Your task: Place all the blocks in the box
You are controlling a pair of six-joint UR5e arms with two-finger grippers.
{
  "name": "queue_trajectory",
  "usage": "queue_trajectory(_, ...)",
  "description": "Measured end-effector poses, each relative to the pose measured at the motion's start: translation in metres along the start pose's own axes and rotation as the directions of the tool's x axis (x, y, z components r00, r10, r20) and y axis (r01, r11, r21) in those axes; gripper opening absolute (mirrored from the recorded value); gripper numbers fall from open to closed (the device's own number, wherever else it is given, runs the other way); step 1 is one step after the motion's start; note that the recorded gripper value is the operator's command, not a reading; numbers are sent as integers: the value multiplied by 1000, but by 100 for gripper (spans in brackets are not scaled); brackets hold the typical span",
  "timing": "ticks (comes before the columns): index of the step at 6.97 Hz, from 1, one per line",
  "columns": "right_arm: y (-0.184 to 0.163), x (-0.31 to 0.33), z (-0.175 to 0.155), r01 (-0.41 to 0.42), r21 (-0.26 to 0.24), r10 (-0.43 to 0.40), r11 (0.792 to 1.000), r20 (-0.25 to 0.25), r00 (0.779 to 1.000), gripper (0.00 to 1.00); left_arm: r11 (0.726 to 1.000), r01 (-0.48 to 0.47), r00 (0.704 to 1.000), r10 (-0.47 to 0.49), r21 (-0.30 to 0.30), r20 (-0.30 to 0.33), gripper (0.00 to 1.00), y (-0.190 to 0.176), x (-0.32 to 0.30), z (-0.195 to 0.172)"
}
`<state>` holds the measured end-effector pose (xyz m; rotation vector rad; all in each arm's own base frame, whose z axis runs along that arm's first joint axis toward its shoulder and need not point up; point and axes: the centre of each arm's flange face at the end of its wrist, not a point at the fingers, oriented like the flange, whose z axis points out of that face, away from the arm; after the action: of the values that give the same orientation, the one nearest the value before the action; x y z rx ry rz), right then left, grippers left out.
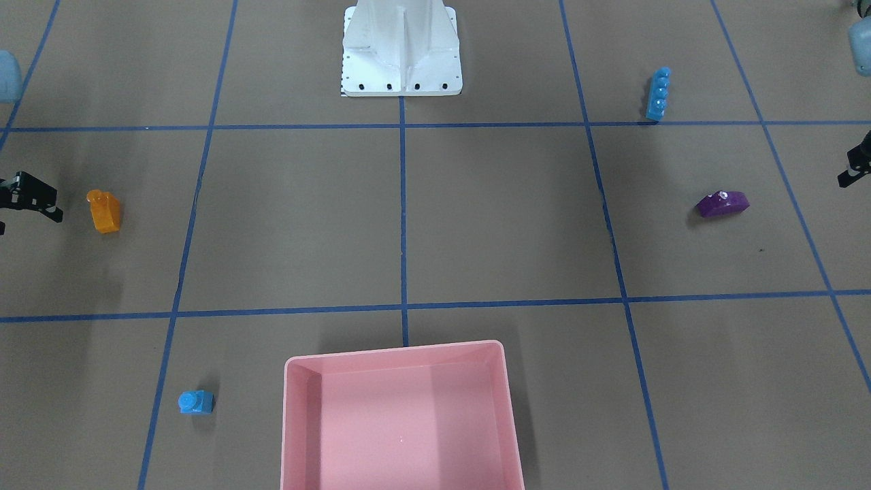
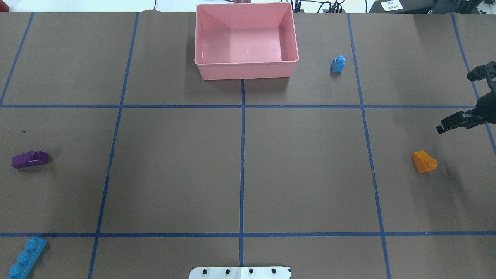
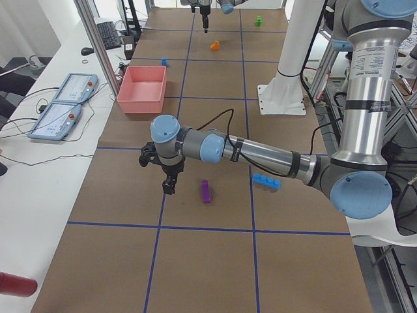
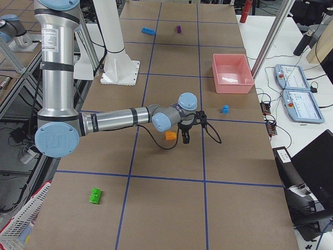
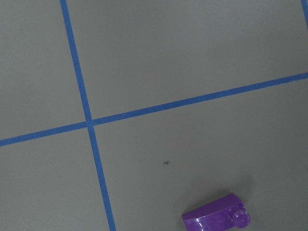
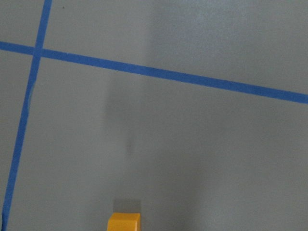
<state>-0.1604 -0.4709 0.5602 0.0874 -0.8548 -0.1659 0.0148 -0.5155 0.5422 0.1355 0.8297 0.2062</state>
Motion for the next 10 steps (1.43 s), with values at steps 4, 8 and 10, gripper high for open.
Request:
queue_trajectory(4, 10, -43, 49, 25, -68, -28, 997, -38, 999, 100, 1000, -3, 1000, 3, 0, -4, 100, -3, 1, 0)
queue_trajectory(8, 28, -50, 83, 25, -129, -34, 991, -70, 997, 41, 1000, -4, 1000, 4, 2, -6, 100, -3, 2, -1)
queue_trajectory(10, 40, -42, 87, 2, -149, -14, 989, -80, 997, 0, 1000, -6, 1000, 6, 4, -6, 100, -4, 4, -1)
